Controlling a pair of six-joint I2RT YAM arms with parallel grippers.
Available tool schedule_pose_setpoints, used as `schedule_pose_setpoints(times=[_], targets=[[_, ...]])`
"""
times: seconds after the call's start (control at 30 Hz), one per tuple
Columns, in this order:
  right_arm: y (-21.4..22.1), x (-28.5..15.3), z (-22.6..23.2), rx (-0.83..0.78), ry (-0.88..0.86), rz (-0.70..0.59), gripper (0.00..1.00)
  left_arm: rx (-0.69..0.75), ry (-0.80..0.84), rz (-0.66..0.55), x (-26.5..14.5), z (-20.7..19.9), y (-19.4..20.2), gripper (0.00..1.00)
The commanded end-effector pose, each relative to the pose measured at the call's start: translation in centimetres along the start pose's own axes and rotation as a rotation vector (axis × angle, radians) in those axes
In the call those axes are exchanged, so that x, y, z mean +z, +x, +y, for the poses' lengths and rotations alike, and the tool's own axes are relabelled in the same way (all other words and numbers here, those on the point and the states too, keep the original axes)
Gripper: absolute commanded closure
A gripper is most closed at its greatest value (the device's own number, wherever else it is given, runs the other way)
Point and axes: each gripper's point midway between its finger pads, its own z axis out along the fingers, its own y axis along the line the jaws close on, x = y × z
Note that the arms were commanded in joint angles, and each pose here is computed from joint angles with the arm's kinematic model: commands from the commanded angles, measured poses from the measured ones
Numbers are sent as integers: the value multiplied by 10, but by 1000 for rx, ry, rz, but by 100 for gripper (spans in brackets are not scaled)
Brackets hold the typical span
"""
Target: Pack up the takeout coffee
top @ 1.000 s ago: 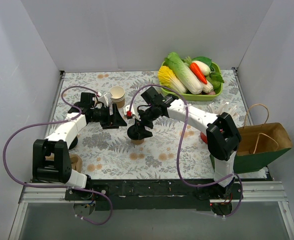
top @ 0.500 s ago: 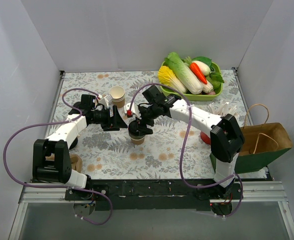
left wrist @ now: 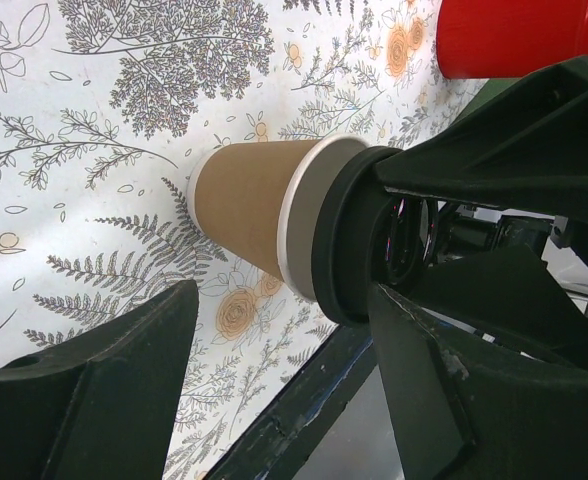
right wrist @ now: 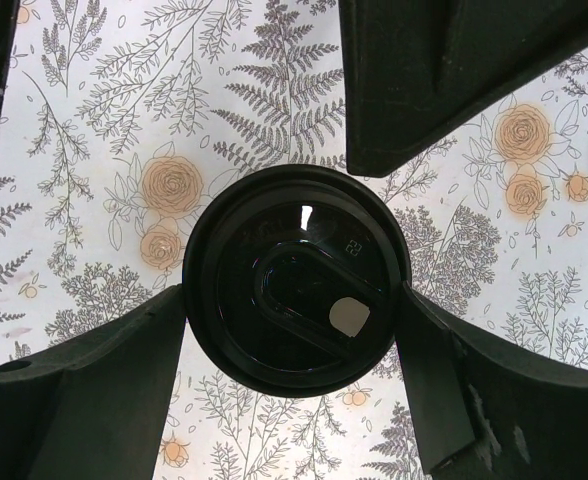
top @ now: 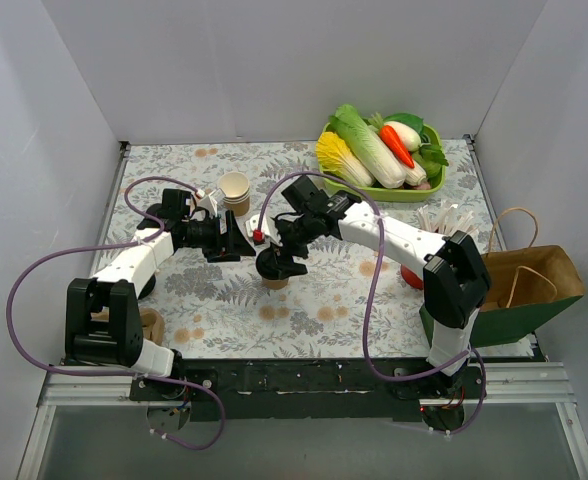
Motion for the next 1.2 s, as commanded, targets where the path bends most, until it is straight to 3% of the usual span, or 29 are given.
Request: schedule_pose_setpoints(times=[0.0,1.17], targets=[[-4,1,0,-22,5,7,22,29,29,-21,-6,-9,2,32],[-3,12,-10,-14,11,15,17,-35,12,16,4,6,15,32]])
